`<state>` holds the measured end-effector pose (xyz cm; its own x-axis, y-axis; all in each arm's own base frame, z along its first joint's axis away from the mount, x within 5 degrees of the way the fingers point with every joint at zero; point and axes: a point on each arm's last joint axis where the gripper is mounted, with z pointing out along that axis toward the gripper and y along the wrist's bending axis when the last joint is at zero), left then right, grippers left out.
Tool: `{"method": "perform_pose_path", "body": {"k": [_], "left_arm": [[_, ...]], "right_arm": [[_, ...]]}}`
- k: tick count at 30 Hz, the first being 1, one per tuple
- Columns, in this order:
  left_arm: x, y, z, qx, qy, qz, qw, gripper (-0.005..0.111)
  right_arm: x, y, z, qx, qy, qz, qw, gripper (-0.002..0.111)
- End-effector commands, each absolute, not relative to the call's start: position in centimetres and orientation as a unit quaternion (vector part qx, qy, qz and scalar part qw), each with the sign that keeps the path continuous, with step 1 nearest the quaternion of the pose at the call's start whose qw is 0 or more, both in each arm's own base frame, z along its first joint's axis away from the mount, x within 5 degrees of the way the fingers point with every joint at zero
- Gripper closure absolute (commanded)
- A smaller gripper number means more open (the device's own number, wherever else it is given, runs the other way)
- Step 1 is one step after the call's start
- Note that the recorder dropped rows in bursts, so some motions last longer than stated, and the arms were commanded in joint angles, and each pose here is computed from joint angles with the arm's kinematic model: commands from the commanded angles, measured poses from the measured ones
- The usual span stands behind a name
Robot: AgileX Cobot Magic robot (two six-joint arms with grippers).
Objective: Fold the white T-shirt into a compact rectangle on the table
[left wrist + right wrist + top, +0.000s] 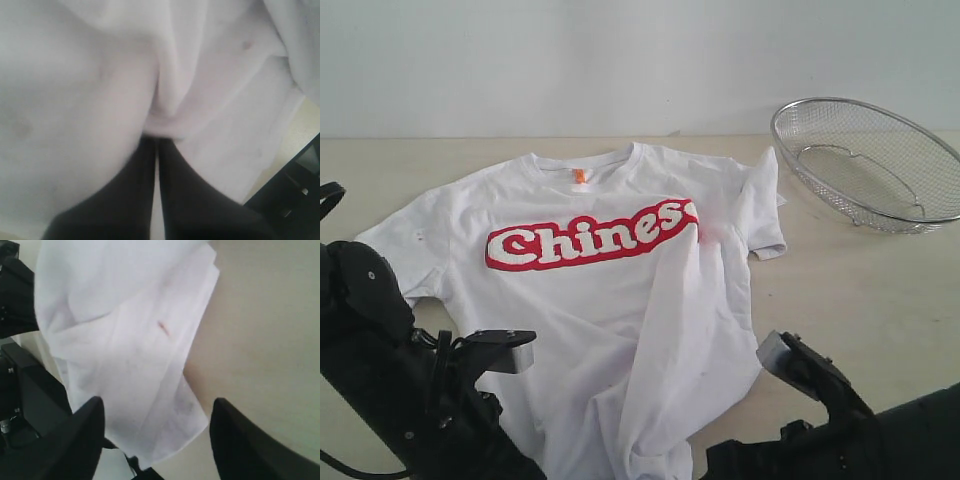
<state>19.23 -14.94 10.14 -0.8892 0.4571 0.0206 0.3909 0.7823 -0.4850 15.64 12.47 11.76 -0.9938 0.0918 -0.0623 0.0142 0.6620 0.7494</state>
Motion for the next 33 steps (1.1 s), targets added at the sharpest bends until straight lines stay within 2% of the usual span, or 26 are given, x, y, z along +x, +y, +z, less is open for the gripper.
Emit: {"method": "perform_pose_path", "body": {"k": [1, 8, 22, 25, 29, 33], "left_arm": [[19.2, -15.0, 10.0, -0.234, -0.942, 0.234, 0.060, 0.102], [19.2, -15.0, 10.0, -0.234, -0.942, 0.234, 0.062, 0.102], [19.1, -15.0, 10.0, -0.235, -0.941, 0.236, 0.066, 0.102], [19.1, -15.0, 10.0, -0.235, -0.941, 0.236, 0.066, 0.102], [19.1, -15.0, 10.0, -0.235, -0.941, 0.236, 0.066, 0.102], [19.1, -15.0, 10.0, -0.235, -0.941, 0.236, 0.066, 0.102]], "right_arm": [[16.7, 13.4, 11.8, 0.016, 0.897, 0.440, 0.037, 0.053], [18.3, 14.1, 11.1, 0.018, 0.894, 0.446, 0.026, 0.053], [18.1, 14.3, 10.5, 0.037, 0.890, 0.455, -0.002, 0.053], [18.1, 14.2, 10.5, 0.030, 0.891, 0.453, 0.003, 0.067], [18.1, 14.2, 10.5, 0.005, 0.892, 0.453, 0.015, 0.108], [18.1, 14.2, 10.5, -0.036, 0.890, 0.452, 0.036, 0.108]]}}
